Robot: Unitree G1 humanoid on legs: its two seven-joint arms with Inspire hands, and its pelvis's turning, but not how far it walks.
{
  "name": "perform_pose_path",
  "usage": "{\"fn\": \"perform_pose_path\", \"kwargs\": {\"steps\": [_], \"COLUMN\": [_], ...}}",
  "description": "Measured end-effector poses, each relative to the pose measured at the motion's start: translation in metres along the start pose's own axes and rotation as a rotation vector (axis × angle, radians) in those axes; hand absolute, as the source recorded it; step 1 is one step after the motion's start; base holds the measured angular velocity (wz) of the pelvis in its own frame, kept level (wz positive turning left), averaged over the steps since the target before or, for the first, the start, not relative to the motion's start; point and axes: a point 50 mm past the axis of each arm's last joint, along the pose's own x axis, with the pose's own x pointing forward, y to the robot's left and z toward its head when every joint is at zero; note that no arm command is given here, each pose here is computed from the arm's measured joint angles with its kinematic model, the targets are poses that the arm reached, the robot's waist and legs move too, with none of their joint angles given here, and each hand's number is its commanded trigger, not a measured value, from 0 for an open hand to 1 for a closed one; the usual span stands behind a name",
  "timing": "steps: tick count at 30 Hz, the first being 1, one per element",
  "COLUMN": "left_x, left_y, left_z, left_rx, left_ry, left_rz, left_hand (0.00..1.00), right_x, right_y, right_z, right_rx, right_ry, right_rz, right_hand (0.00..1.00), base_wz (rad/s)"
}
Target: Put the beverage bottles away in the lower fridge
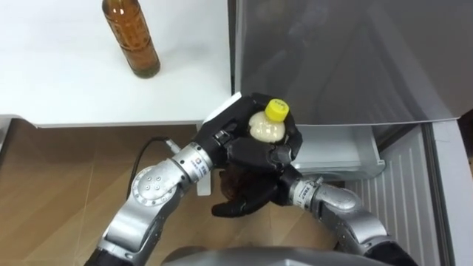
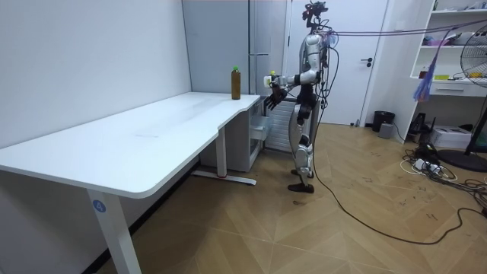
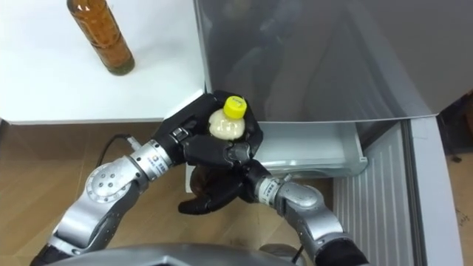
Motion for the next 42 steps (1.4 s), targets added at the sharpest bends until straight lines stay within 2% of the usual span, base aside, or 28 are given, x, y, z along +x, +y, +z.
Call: {"fn": "perform_pose_path", "kwargs": {"steps": [15,16,17,42], "left_x": [0.0002,0.0003,0.0003,0.0000], "left_y": [0.0000,0.0000,0.0000,0.0056], "left_z": [-0.0028,-0.0027,-0.0027,0.0037], "left_rx": [-0.031,-0.034,-0.034,-0.025], "left_ry": [0.005,0.004,0.004,-0.022], "left_rz": [0.003,0.004,0.006,0.040], "left_hand": [1.00,0.17,0.00,0.00], "right_x": [-0.0014,-0.0014,-0.0013,-0.0040], "right_y": [0.0013,0.0013,0.0014,0.0004], "right_z": [-0.0028,-0.0028,-0.0028,-0.0060], "right_rx": [-0.007,-0.007,-0.006,0.032], "right_ry": [0.016,0.016,0.016,0.010], "right_rz": [0.033,0.034,0.034,0.030], "right_hand": [1.00,1.00,1.00,1.00], "base_wz": [0.00,0.00,0.00,0.00]}}
